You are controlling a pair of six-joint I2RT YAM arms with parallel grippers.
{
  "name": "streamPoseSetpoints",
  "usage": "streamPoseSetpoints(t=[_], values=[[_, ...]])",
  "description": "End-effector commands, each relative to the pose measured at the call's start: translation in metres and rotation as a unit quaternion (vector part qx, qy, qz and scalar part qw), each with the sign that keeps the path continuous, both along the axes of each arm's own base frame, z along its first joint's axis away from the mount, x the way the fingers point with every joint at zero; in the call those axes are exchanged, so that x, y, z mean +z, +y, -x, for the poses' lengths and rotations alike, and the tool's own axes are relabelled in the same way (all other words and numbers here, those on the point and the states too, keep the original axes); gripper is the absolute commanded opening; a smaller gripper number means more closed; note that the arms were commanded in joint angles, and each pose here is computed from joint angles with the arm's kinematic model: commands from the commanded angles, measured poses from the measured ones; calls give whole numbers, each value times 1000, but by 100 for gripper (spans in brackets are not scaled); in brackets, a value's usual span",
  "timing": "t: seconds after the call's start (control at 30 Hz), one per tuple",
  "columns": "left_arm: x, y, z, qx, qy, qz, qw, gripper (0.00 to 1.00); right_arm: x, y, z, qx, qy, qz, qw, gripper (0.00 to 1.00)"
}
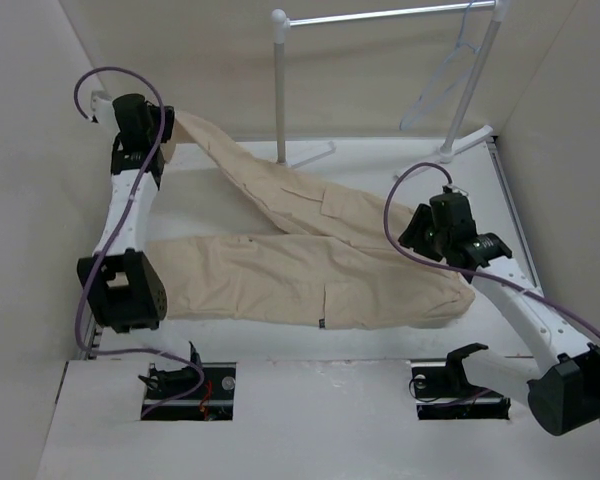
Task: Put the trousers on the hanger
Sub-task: Flatten out the trousers at the center of the board.
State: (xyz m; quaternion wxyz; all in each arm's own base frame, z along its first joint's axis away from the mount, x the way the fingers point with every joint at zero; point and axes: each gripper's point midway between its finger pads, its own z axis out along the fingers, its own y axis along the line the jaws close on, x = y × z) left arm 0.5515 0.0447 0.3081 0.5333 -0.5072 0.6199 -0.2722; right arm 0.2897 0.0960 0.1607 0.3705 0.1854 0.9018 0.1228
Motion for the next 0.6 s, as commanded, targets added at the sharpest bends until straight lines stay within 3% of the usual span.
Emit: streamPoseSetpoints(t=[0.0,0.23,0.37,0.47,0.57], values=[[43,-12,50,-11,-27,-83,996,2,17,7,-16,15,-40,-20,999,57],[-96,30,144,74,122,-89,986,4,15,2,-13,16,-41,-24,999,61],[-158,65,174,125,201,-77,969,6,16,5,-11,19,-38,-29,999,67],[-181,81,185,150,231,-66,959,10,20,-2,-12,6,-37,-25,999,70],[-165,89,181,165,215,-73,960,20,26,-16,-22,-26,-40,-27,999,68]])
